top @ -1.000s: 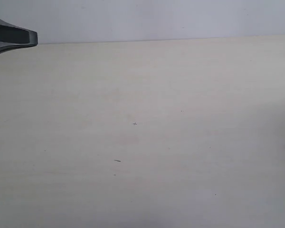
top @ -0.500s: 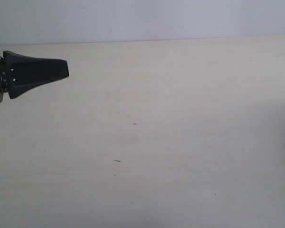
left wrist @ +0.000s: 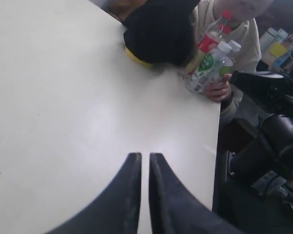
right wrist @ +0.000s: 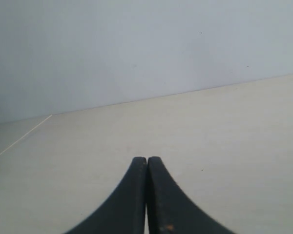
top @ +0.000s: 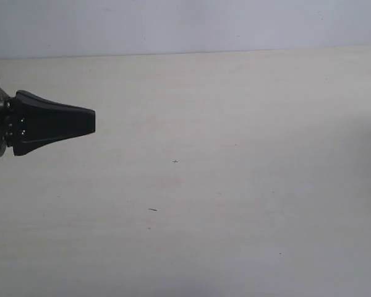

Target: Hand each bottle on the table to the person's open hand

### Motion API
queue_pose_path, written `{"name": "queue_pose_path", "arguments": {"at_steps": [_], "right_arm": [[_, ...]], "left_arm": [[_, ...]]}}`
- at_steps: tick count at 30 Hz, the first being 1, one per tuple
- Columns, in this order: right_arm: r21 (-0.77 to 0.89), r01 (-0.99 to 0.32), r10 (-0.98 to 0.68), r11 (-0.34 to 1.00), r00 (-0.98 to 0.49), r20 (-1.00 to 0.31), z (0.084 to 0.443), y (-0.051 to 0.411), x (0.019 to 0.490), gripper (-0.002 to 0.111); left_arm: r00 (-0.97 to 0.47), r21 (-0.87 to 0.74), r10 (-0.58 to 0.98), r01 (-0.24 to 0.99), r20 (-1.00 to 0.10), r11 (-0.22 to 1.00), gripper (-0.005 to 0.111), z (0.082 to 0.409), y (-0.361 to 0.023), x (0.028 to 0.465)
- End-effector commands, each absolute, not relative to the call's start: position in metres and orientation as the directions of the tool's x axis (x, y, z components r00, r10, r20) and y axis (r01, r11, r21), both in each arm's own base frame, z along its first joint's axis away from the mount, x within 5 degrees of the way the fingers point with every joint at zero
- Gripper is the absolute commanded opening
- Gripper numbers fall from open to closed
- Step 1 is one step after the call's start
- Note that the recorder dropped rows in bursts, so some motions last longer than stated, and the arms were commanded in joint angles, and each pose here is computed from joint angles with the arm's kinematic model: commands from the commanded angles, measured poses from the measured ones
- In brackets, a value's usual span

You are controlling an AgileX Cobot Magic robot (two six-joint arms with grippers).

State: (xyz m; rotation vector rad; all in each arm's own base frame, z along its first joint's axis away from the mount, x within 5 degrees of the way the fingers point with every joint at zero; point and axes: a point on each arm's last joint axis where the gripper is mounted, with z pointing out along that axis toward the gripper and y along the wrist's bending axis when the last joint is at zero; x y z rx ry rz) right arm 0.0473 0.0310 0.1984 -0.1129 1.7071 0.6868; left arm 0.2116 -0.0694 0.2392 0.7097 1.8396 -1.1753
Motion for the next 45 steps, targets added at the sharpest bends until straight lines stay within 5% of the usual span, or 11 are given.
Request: {"name": "queue_pose_path", "arguments": {"at_steps": [1, 7, 15, 23, 36, 45], "right_arm": [[0.367, -0.434, 0.277, 0.823, -0.257, -0.926, 0.197, 0.031, 0.047, 0.0], [0.367, -0.434, 0.277, 0.823, -0.257, -0.926, 0.197, 0.031, 0.047, 0.0], [0.367, -0.434, 0.277, 0.823, -0.257, -0.926, 0.197, 0.031, 0.047, 0.0], [0.367, -0.434, 0.277, 0.823, -0.257, -0.926, 0.197, 0.031, 0.047, 0.0], [0.367, -0.434, 0.277, 0.823, -0.257, -0.926, 0.197, 0.031, 0.047, 0.0], [0.367, -0.434, 0.277, 0.823, -0.257, -0.926, 0.197, 0.031, 0.047, 0.0]], "left_arm": [[-0.468, -0.419, -0.062, 0.716, -0.882, 0.559, 0.009, 0.244, -0.063, 0.225], [-0.399, -0.278, -0.036, 0.569, -0.916, 0.774, 0.009, 0.257, -0.047, 0.221], [-0.161, -0.089, -0.045, 0.28, -0.986, 0.956, 0.009, 0.292, -0.022, 0.147], [0.084, -0.075, -0.072, -0.028, -0.994, 0.997, 0.009, 0.272, 0.002, 0.072], [0.106, -0.075, -0.07, -0.044, -0.992, 0.996, 0.009, 0.228, 0.002, 0.057], [0.114, -0.114, -0.124, 0.085, -0.986, 0.99, 0.009, 0.23, -0.009, 0.057]]}}
